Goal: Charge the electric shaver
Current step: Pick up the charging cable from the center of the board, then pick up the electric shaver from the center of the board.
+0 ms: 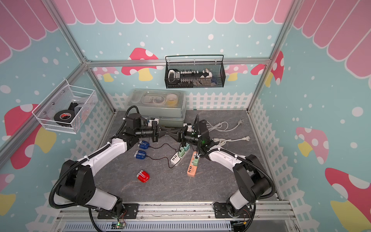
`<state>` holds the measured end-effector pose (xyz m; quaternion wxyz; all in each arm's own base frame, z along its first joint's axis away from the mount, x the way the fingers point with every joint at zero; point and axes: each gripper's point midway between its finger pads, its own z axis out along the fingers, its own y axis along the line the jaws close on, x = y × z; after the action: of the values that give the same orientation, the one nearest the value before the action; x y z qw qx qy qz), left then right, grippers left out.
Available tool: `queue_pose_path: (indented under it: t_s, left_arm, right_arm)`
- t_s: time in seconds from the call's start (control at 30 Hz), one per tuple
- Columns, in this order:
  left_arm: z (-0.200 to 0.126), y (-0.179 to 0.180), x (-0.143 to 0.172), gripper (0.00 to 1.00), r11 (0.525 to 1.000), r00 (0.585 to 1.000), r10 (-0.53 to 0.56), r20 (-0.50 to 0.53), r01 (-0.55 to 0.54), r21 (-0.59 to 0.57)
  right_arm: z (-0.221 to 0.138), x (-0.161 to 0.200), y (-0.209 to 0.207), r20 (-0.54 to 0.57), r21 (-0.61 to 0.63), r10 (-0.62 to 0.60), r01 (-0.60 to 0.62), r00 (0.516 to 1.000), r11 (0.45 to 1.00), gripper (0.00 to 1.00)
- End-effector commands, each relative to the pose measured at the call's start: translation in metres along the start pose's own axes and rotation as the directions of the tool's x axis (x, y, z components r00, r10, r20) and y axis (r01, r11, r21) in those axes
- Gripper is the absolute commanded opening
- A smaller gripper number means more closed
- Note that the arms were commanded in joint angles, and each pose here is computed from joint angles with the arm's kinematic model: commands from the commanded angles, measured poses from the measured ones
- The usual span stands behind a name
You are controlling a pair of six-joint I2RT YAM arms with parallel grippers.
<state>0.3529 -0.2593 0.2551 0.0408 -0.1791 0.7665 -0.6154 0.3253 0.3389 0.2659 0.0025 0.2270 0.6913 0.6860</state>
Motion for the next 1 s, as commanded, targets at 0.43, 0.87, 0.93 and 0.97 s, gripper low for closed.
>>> queue_pose_path:
  t_s: [0.43,0.87,0.93,0.97]
  left_arm:
    - [-0.049,0.027,-0.014,0.50,0.975,0.951,-0.027,0.309,0.094,-0.204]
    - [-0.170,0.165,0.070,0.79,0.700,0.757,-0.110,0.644,0.519,-0.491]
    - [-0.174,0.186,0.080,0.82,0.670,0.732,-0.152,0.664,0.570,-0.476]
    - [-0.174,0.193,0.083,0.82,0.659,0.729,-0.165,0.665,0.583,-0.476]
  right_arm:
    - [-0.009,0.003,0.001,0.010,-0.015,-0.102,0.102,0.995,0.995,0.00]
    - [-0.030,0.039,-0.037,-0.133,-0.036,-0.537,0.537,0.833,0.843,0.00]
    - [-0.033,0.048,-0.042,-0.149,-0.052,-0.589,0.588,0.795,0.807,0.00]
    - [-0.033,0.051,-0.045,-0.157,-0.059,-0.603,0.602,0.782,0.796,0.00]
